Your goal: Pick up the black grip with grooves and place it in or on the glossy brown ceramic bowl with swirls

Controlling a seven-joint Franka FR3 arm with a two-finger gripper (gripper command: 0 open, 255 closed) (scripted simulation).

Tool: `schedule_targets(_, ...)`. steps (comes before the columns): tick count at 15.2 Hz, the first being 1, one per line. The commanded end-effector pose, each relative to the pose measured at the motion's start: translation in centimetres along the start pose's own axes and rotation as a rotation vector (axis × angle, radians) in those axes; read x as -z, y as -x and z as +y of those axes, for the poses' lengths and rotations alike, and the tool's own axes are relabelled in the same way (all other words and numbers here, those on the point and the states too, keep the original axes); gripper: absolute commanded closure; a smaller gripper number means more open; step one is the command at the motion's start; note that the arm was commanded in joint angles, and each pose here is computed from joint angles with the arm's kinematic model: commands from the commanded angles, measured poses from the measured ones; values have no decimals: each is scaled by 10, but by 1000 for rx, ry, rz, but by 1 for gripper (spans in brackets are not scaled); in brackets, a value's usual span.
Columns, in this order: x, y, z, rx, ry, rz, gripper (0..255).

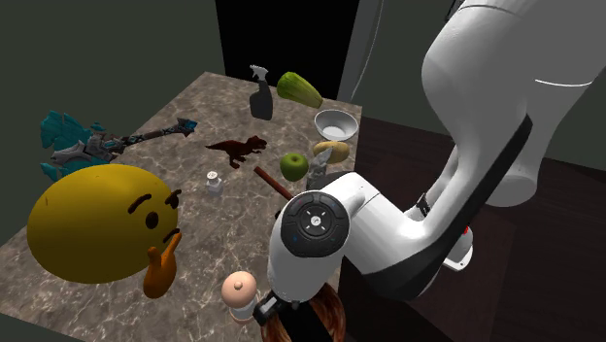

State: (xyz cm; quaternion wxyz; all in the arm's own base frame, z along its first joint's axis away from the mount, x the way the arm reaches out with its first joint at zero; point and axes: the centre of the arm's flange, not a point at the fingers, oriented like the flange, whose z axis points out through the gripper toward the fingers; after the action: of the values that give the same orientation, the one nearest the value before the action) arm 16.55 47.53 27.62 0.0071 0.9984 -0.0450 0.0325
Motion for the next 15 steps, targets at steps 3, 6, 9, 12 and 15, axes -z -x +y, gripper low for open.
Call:
schedule_targets(3,-23,0,0,-2,-1,1,0)
schedule_targets(6,-31,0,0,-2,-1,1,0)
schedule_targets(9,-31,0,0,-2,-1,1,0)
schedule_targets(12,-31,0,0,-2,-1,1,0)
schedule_targets(15,-31,0,0,-2,-1,1,255)
